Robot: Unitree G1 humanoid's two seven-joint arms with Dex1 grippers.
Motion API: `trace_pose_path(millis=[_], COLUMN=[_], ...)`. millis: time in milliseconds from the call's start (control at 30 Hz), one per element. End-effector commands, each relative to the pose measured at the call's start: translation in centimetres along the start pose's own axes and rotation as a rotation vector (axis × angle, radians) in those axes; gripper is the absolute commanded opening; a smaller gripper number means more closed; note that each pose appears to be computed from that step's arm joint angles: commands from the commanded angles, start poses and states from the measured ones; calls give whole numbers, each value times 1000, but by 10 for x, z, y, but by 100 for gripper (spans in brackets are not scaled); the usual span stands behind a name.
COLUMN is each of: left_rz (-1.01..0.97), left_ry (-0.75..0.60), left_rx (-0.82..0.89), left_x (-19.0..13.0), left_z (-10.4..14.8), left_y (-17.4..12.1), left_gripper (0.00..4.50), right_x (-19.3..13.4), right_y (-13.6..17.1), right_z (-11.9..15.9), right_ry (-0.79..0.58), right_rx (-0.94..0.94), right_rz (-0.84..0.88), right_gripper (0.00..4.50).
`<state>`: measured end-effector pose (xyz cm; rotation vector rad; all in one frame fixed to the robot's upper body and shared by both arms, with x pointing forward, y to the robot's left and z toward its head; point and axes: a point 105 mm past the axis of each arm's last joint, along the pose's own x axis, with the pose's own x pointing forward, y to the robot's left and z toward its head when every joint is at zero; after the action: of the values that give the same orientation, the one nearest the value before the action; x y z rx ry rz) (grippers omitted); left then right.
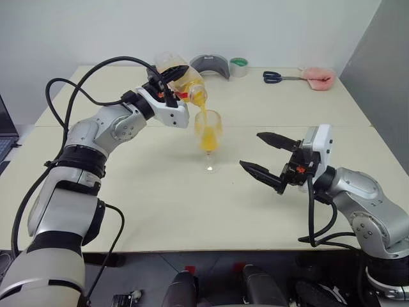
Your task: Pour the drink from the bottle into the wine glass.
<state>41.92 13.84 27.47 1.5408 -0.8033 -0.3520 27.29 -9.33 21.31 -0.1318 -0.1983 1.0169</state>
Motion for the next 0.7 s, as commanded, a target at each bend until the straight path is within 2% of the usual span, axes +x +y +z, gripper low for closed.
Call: trace_pose_path(millis=[33,700], left_rz=[70,77], left_ry=[-14,-18], left_rx=[36,40], left_x=[5,8], left_z=[0,1], left_y=[24,24], left_gripper=[184,184], right_x=[-2,-2], right_y=[3,11], right_z=[11,8], right_ry=[-34,-24], right_rx=[-32,-12], right_rz=[-8,2], right_gripper=[450,450])
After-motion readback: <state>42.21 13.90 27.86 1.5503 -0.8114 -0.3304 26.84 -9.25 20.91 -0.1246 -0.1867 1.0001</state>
